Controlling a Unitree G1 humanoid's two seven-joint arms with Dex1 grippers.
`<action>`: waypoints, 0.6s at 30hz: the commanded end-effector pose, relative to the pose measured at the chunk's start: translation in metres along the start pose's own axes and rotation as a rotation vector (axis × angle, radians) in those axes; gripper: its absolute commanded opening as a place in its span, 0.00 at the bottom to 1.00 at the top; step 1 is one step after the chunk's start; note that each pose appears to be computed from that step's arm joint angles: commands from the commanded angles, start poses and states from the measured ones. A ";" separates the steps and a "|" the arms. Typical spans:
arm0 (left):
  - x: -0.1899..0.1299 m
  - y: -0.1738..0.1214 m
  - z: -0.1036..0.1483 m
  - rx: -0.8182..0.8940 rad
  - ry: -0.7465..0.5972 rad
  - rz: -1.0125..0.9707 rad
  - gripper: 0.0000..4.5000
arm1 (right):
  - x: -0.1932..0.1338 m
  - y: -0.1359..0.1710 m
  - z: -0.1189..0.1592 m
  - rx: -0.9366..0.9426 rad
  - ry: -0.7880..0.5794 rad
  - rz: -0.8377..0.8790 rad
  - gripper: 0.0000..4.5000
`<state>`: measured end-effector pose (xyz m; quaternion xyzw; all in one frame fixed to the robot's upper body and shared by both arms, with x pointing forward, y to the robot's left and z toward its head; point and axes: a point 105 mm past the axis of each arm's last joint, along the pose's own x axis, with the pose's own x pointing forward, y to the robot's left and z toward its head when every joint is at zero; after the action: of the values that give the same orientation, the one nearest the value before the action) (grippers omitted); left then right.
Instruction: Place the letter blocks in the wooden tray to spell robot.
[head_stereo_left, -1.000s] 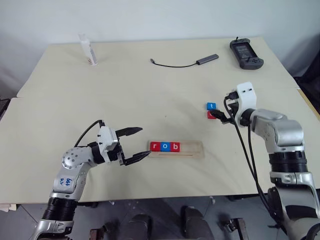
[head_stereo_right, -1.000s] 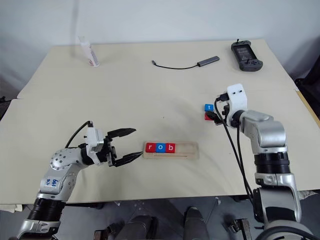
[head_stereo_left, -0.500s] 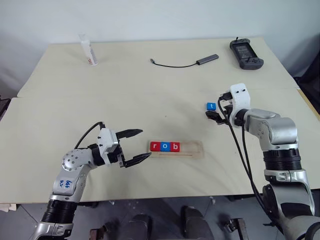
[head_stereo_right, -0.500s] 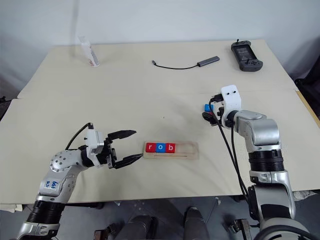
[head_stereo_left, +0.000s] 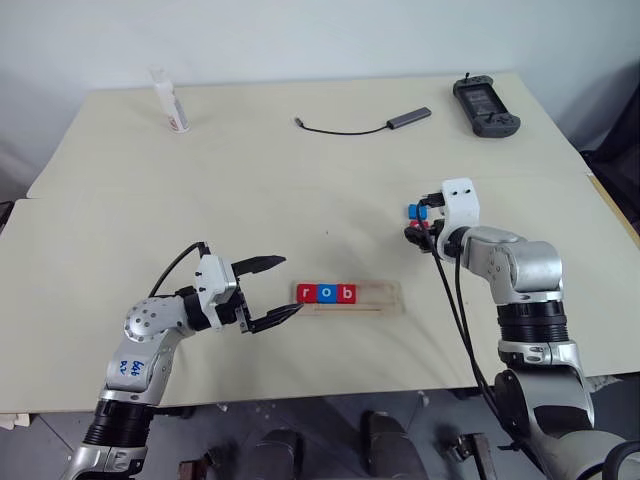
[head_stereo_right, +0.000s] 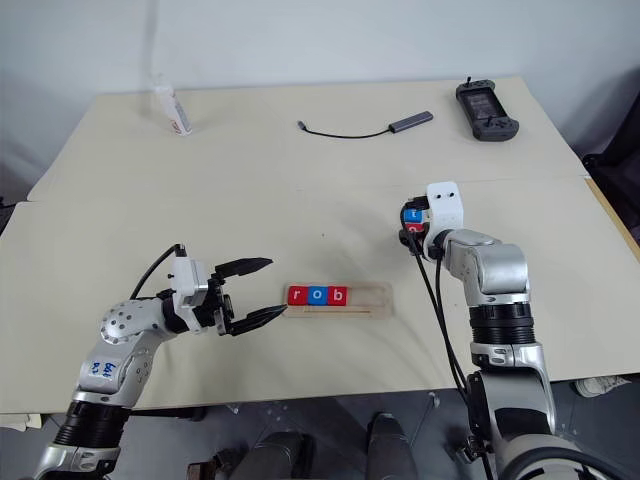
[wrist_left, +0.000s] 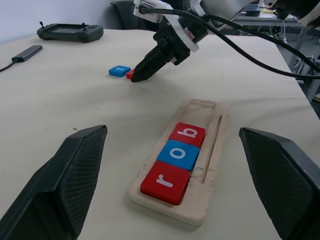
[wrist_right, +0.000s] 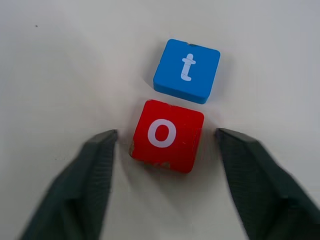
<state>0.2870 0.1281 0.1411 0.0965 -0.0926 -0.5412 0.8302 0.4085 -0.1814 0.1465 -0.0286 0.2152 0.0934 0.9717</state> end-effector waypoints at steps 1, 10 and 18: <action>0.000 -0.001 0.007 0.034 -0.009 -0.002 1.00 | -0.002 -0.004 0.001 0.010 -0.020 -0.017 0.40; 0.009 -0.005 0.004 0.009 -0.026 -0.060 1.00 | -0.043 -0.011 -0.002 -0.003 -0.048 -0.042 0.32; 0.020 -0.004 0.000 -0.016 -0.045 -0.127 1.00 | -0.106 0.002 -0.049 0.051 0.023 -0.071 0.32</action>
<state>0.2928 0.1105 0.1370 0.0770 -0.0890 -0.5864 0.8014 0.3063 -0.2087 0.1400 -0.0112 0.2404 0.0465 0.9695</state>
